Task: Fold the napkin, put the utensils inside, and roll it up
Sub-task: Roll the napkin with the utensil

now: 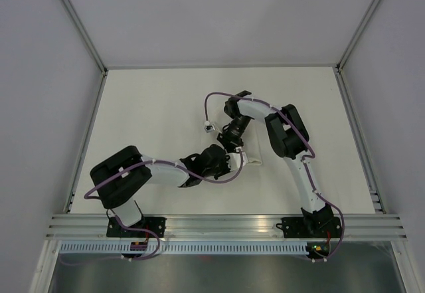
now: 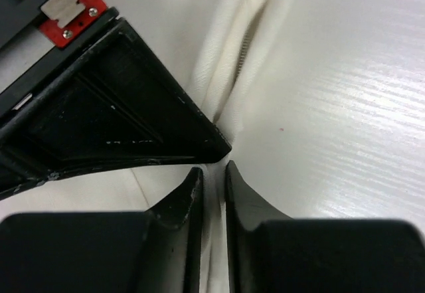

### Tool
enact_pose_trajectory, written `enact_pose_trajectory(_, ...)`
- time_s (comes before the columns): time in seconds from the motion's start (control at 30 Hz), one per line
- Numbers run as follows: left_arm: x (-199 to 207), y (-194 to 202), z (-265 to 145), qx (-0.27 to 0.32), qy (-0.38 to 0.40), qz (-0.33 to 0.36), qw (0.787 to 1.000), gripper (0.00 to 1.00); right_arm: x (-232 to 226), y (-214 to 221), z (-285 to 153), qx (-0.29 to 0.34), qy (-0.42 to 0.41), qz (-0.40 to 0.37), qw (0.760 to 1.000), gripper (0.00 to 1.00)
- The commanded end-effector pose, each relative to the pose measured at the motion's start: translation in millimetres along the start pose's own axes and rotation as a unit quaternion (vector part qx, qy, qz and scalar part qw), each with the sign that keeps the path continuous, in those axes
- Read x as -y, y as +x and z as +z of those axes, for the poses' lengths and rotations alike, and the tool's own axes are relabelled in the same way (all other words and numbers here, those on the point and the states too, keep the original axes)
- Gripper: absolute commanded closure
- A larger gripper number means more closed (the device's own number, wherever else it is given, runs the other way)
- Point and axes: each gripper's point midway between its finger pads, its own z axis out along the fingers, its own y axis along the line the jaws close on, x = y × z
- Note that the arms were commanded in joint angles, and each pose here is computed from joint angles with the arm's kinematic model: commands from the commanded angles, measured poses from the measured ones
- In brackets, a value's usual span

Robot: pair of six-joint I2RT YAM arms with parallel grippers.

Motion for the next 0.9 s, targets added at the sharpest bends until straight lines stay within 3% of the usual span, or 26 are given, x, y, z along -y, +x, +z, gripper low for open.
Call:
enact_pose_trajectory(0.0, 9.8, 9.8, 6.5, -0.036, 0.033, 0.017, 0.999, 0.85, 56.0, 23.9, 7.6, -0.055, 0.066, -0.047, 0.995, 0.86)
enact_pose_trajectory(0.1, 16.1, 17.6, 9.5, -0.061, 0.053, 0.015, 0.997, 0.98, 53.5, 19.8, 2.8, -0.046, 0.072, -0.048, 0.995, 0.79)
enact_pose_trajectory(0.43, 26.0, 16.9, 10.8, -0.058, 0.129, -0.041, 0.989, 0.98, 23.9, -0.5, -38.3, 0.025, 0.089, -0.070, 0.993, 0.52)
enact_pose_trajectory(0.87, 23.7, 11.0, 7.2, -0.062, 0.175, -0.091, 0.978, 0.98, 3.1, -12.0, -102.9, 0.125, 0.131, -0.078, 0.980, 0.47)
